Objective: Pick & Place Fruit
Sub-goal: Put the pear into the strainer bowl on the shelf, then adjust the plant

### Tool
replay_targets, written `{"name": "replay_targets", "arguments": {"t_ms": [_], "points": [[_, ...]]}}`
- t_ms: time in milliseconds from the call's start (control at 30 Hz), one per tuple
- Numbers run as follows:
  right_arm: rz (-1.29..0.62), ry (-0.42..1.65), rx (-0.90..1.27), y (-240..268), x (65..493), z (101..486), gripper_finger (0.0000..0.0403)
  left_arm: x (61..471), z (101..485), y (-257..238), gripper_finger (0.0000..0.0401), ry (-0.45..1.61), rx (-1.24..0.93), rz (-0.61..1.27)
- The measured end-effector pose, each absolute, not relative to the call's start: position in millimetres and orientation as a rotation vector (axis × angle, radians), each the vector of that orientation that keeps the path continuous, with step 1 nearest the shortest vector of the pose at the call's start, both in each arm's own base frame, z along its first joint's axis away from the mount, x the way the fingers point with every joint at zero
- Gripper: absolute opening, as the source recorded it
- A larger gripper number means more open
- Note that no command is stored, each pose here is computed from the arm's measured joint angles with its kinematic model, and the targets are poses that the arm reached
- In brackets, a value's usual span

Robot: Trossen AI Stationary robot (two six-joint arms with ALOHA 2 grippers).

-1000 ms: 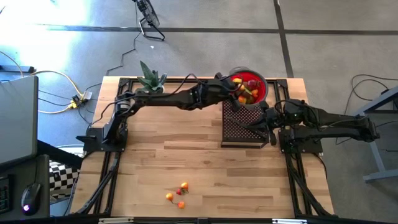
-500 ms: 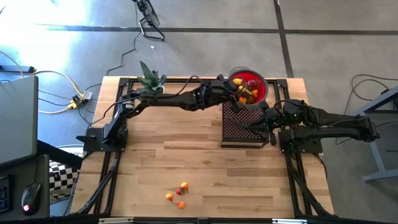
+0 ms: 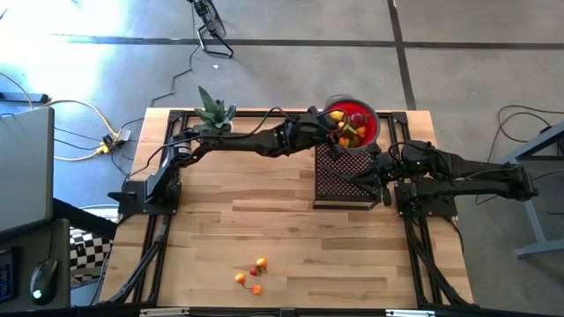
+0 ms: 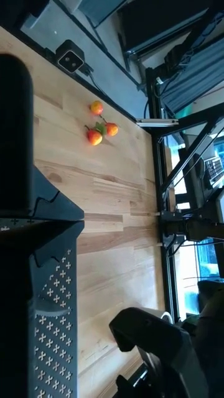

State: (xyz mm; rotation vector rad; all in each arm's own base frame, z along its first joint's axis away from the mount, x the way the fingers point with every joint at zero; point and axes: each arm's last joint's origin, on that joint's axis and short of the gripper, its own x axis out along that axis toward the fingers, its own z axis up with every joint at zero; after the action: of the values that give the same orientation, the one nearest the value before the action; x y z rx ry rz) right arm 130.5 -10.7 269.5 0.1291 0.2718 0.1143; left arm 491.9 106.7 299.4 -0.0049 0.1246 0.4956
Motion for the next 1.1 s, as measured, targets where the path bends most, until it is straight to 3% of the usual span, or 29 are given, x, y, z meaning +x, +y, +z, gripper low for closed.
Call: {"name": "replay_targets", "arguments": {"t_ms": [233,633,1100], "points": [[0.114,0.280,0.130,-11,130,269,0.0005,492,299,107,0.0167,0.126,-0.005,0.496],[0.113,0.293,0.136,-11,130,268,0.0005,492,303,107,0.0260,0.089,0.001,0.498],[0.122,0.289,0.117,-10,130,268,0.0005,460,348,93,0.0264,0.169,-0.027,0.481]]}}
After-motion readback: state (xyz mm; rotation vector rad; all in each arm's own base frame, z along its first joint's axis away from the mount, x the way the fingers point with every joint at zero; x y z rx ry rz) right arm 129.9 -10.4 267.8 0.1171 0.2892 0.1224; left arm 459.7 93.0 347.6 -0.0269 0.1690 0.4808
